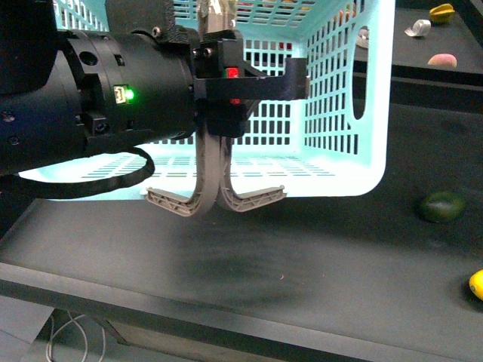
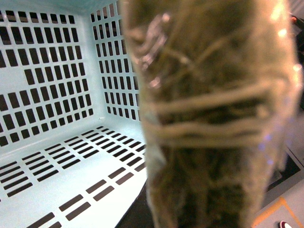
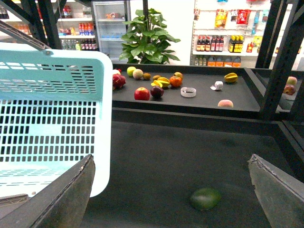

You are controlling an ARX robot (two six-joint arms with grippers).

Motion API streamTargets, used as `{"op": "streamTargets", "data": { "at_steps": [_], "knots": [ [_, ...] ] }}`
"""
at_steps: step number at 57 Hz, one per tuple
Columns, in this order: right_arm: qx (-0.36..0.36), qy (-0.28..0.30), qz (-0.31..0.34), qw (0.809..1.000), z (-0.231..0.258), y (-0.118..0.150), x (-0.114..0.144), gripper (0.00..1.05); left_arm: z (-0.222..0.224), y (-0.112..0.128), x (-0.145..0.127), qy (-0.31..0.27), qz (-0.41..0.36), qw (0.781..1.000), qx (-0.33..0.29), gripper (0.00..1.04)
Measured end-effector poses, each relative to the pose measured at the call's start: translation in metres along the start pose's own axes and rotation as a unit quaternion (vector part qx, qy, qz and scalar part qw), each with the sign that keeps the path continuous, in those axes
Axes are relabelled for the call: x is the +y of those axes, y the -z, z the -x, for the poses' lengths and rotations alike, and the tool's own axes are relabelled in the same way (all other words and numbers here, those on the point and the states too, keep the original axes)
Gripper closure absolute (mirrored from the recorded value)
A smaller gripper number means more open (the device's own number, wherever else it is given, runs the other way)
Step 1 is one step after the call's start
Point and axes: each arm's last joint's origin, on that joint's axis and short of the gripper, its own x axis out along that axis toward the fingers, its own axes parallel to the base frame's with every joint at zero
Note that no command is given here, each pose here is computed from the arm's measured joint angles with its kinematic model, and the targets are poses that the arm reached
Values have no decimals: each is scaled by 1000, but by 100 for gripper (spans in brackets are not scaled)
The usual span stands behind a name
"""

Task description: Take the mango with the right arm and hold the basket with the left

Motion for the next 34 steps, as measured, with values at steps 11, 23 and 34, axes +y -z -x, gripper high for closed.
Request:
{"op": "streamTargets", "data": {
  "at_steps": [11,23,34],
  "knots": [
    [0,0,0,1000,0,0,0,8,-7,-2,-7,13,-3,1000,-6,101],
    [0,0,0,1000,0,0,0,8,-12,-2,-5,1,-2,1000,-9,101],
    [0,0,0,1000,0,0,0,8,-13,-2,-3,-4,-1,1000,-10,101]
  ]
}}
